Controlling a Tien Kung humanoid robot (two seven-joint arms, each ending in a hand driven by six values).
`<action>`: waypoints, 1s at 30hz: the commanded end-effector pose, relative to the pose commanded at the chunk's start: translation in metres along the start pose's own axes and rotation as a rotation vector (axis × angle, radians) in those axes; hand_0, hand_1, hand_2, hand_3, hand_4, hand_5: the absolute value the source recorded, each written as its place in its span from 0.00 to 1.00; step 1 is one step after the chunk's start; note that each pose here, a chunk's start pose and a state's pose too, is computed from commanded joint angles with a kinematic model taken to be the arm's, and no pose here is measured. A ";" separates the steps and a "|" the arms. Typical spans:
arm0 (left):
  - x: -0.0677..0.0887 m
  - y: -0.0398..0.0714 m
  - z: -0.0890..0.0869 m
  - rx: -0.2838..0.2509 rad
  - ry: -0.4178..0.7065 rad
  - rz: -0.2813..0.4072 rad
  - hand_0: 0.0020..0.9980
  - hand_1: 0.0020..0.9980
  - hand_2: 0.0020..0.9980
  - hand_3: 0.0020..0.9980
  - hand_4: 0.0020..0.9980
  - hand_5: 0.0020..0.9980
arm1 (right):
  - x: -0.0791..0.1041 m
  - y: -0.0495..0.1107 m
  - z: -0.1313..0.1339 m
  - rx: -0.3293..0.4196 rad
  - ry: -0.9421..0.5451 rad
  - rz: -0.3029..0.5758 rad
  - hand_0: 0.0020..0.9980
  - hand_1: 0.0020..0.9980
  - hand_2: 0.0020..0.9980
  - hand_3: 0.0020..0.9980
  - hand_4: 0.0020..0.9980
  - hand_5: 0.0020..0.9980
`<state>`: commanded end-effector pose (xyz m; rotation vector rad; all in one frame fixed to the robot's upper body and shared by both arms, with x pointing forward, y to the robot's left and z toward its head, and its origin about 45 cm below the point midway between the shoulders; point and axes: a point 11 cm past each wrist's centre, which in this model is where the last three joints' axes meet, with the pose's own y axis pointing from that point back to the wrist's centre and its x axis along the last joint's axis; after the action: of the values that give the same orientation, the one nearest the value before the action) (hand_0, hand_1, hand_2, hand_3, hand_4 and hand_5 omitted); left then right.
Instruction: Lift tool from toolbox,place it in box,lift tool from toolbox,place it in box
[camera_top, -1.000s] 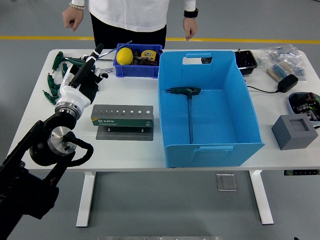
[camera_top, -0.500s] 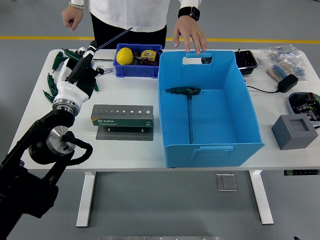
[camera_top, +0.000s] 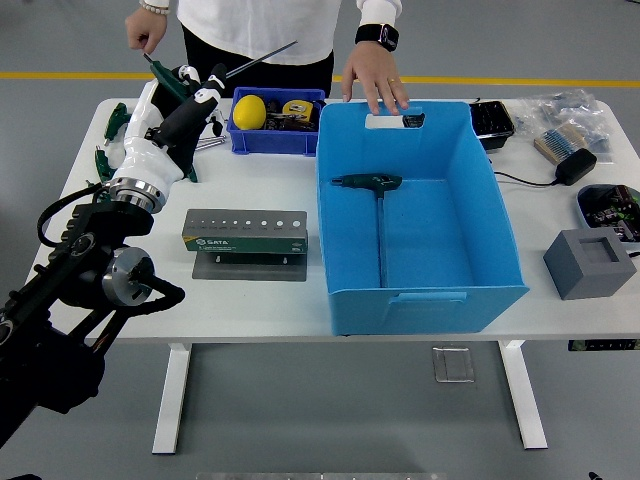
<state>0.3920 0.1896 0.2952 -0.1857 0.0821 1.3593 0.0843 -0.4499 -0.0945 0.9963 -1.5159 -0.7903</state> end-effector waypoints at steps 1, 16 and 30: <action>-0.006 -0.002 0.000 0.002 -0.053 -0.034 0.04 0.00 0.00 0.08 0.43 0.00 | 0.000 0.000 0.000 0.001 -0.001 0.000 0.60 0.53 0.63 0.69 0.90 0.97; -0.095 -0.033 -0.052 0.105 -0.868 -0.544 0.04 0.00 0.00 0.08 0.49 0.00 | 0.006 0.000 -0.003 0.005 0.016 0.008 0.60 0.53 0.63 0.69 0.91 0.96; -0.108 -0.052 -0.116 0.118 -1.374 -0.612 0.05 0.00 0.00 0.08 0.54 0.00 | 0.011 -0.001 -0.006 0.017 0.048 0.017 0.60 0.53 0.63 0.69 0.91 0.96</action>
<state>0.4258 0.0547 0.2035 0.7813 -0.9659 0.6388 0.0900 -0.4602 -0.0892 1.0064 -1.4905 -0.7378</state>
